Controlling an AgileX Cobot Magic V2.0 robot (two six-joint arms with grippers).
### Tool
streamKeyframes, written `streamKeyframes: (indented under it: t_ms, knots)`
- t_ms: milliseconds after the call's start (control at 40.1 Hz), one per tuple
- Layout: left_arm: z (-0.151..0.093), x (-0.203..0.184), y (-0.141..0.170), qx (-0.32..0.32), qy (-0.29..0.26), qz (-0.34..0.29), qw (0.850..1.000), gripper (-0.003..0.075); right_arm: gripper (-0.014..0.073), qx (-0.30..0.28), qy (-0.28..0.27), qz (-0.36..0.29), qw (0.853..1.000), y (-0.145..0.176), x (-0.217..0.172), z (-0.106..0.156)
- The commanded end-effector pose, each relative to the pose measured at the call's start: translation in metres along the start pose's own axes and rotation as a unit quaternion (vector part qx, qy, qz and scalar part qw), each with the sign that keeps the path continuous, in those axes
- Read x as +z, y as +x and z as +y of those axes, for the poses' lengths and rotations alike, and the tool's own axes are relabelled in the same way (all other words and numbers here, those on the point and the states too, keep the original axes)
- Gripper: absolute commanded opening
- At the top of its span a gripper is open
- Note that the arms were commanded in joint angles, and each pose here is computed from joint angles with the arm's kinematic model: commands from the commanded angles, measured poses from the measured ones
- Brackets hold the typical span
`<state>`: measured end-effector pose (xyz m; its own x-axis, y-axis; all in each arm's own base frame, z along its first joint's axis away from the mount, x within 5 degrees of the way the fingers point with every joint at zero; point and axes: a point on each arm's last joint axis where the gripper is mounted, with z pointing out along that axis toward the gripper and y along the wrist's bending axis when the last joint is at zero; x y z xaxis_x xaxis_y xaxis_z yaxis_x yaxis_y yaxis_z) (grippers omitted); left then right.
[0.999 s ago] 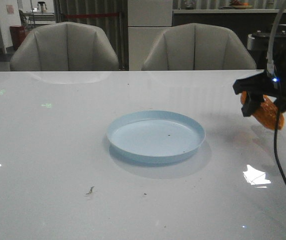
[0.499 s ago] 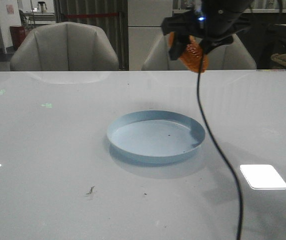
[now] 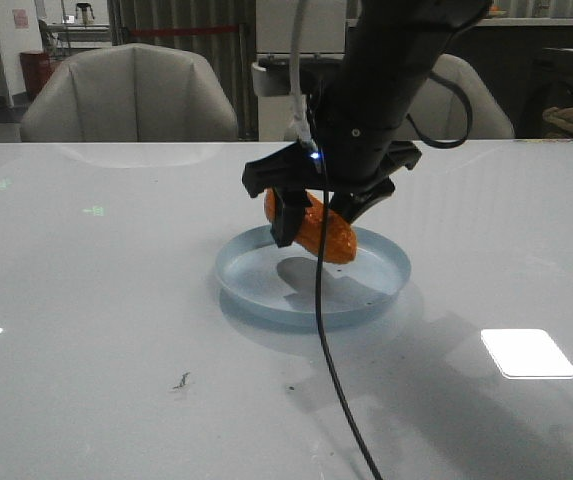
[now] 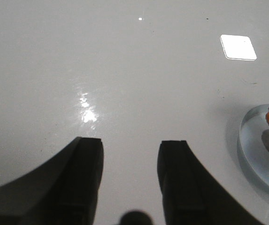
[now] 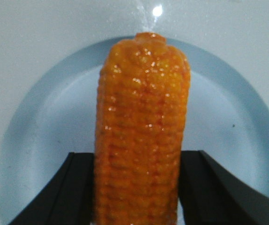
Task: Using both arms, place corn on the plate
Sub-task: 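Lower the corn onto the plate and open the right gripper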
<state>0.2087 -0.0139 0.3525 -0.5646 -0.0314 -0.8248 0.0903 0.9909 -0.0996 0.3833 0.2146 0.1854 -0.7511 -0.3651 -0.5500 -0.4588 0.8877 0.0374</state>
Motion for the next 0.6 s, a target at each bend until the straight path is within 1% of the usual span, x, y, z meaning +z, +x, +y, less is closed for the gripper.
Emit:
streamKeyframes:
  t_ms: [0, 75, 100, 150, 300, 349, 424, 524, 574]
  knots:
    - [-0.001, -0.011, -0.016, -0.006, 0.0, -0.062, 0.998, 0.0367, 0.0177, -0.008, 0.0, -0.054, 0.999, -0.02, -0.019, 0.0]
    - [-0.001, -0.011, -0.016, -0.006, 0.0, -0.062, 0.998, 0.0367, 0.0204, -0.008, 0.001, -0.045, 0.999, -0.017, -0.012, 0.0]
    - [-0.001, -0.011, -0.016, -0.006, 0.0, -0.062, 0.998, 0.0367, 0.0229, -0.008, 0.001, -0.043, 0.999, -0.016, -0.01, 0.0]
    - [-0.001, -0.011, -0.016, -0.006, 0.0, -0.062, 0.998, 0.0367, 0.0288, -0.008, 0.001, -0.04, 0.999, -0.015, -0.007, 0.0]
    - [-0.001, -0.011, -0.016, -0.006, 0.0, -0.061, 0.998, 0.0367, 0.0518, -0.011, 0.002, -0.044, 0.999, -0.016, -0.007, 0.0]
    - [-0.001, -0.011, -0.015, -0.006, 0.0, -0.06, 0.998, 0.0367, 0.0566, -0.011, 0.002, -0.044, 0.999, -0.017, -0.008, 0.0]
    - [-0.001, -0.011, -0.015, -0.006, 0.0, -0.06, 0.998, 0.0367, 0.0606, -0.01, 0.001, -0.04, 0.999, -0.019, -0.01, 0.0]
    - [-0.001, -0.011, -0.015, -0.006, 0.0, -0.06, 0.998, 0.0367, 0.0604, -0.012, 0.003, -0.011, 1.0, -0.026, -0.023, 0.0]
    - [-0.001, -0.011, -0.015, -0.006, 0.0, -0.06, 0.998, 0.0367, 0.0604, -0.013, 0.004, -0.008, 1.0, -0.034, -0.034, 0.0]
